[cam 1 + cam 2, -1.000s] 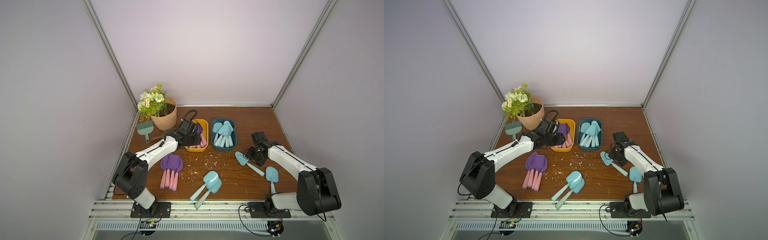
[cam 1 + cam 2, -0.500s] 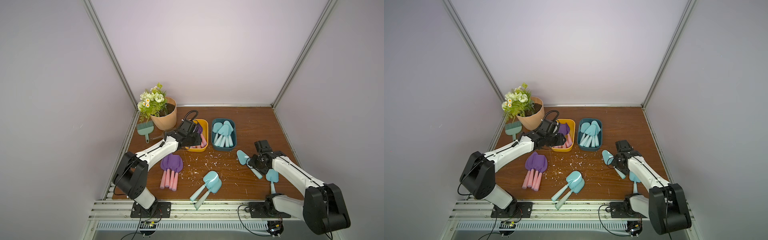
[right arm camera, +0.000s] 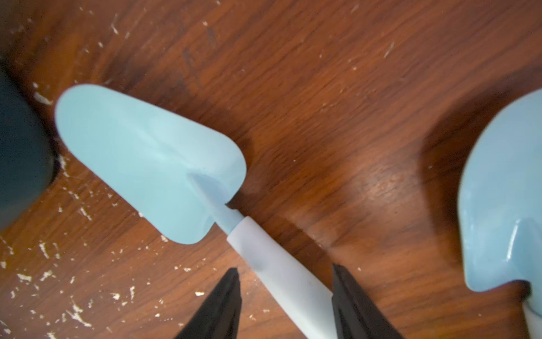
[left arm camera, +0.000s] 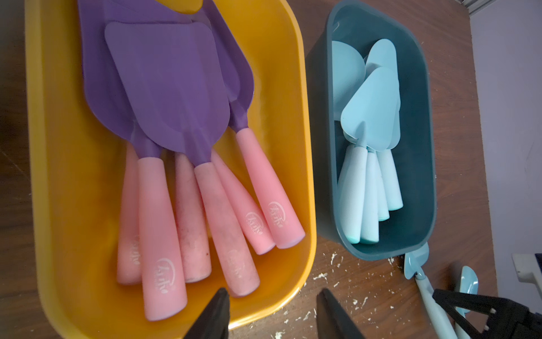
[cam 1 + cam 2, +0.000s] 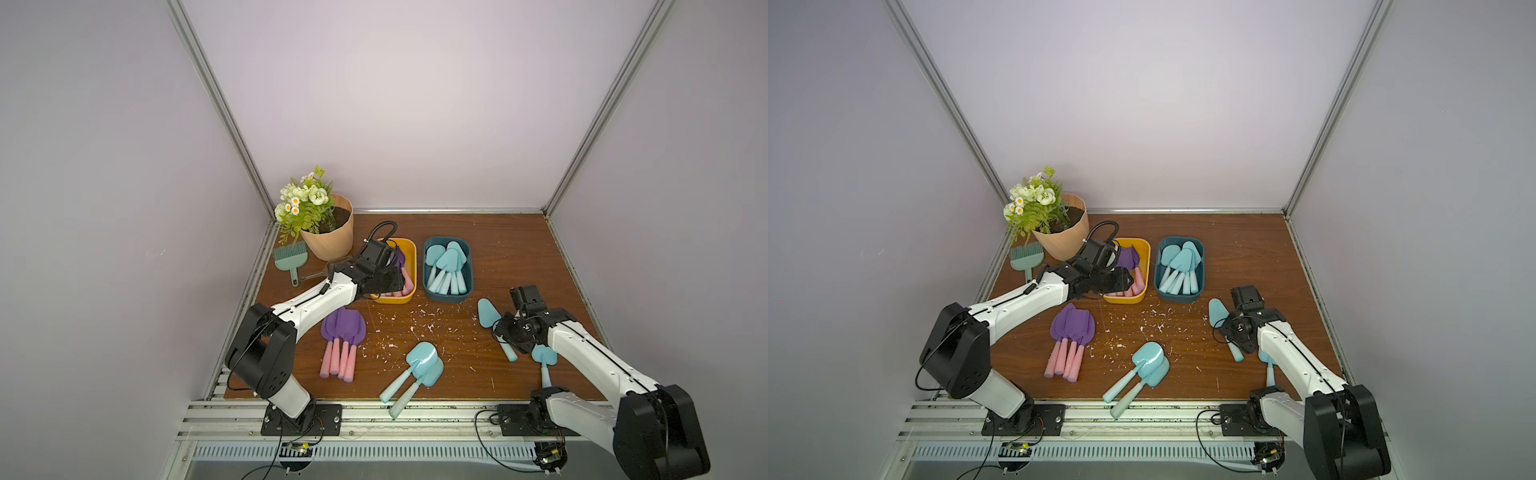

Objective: Sort the small shovels by color and place them into the storage box
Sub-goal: Pick up the shovel from the center of the board, then place the shovel in the storage box.

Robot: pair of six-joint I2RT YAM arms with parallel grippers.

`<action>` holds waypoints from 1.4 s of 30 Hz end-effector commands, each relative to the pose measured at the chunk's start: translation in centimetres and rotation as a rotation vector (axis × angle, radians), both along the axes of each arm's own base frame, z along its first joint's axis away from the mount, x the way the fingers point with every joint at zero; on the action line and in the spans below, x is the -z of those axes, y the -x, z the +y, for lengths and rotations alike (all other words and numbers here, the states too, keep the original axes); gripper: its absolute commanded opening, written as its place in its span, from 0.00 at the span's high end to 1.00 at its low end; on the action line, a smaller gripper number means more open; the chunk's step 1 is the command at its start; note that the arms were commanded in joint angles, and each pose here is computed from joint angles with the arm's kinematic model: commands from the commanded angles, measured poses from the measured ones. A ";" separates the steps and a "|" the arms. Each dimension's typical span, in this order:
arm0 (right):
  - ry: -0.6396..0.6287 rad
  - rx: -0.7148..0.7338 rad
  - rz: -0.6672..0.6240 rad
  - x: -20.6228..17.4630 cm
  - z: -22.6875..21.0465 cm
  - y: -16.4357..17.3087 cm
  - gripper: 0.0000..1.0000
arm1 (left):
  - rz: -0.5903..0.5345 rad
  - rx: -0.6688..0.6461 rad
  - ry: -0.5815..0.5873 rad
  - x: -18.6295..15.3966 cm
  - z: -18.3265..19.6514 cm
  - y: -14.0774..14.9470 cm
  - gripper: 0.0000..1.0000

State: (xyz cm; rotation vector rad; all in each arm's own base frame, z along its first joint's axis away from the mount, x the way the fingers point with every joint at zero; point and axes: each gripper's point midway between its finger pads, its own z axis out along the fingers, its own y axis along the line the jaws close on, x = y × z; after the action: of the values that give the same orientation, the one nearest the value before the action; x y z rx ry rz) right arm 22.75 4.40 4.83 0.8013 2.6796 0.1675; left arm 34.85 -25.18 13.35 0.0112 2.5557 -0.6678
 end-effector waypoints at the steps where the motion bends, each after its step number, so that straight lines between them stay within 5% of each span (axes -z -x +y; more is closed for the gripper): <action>1: 0.021 -0.039 0.081 0.8 0.2 1.7 0.46 | 0.002 0.026 -0.002 -0.2 -0.7 0.1 0.49; 7: 0.033 -0.067 0.132 2.5 0.8 3.6 0.54 | 0.002 0.031 -0.003 -0.1 -0.9 -0.1 0.49; 16: 0.034 -0.057 0.101 2.1 1.5 2.4 0.88 | -0.008 0.047 -0.017 -0.3 -0.9 -0.3 0.49; 29: -0.004 -0.289 -0.246 -13.2 8.5 -12.8 0.88 | -0.004 0.052 -0.063 -0.1 1.5 2.6 0.49; 35: -0.076 -0.410 -0.221 -11.7 13.9 -17.2 0.87 | 0.001 0.047 -0.130 0.5 3.6 4.3 0.49; 42: -0.110 -0.468 -0.133 -7.0 16.9 -17.7 0.85 | 0.002 0.008 -0.152 0.6 5.2 5.6 0.48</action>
State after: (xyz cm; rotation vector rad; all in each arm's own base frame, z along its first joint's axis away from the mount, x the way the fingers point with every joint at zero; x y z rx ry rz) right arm 40.37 20.03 10.64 0.2300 2.7216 0.3977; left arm 29.95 -20.74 12.97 0.0837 2.5891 -0.5261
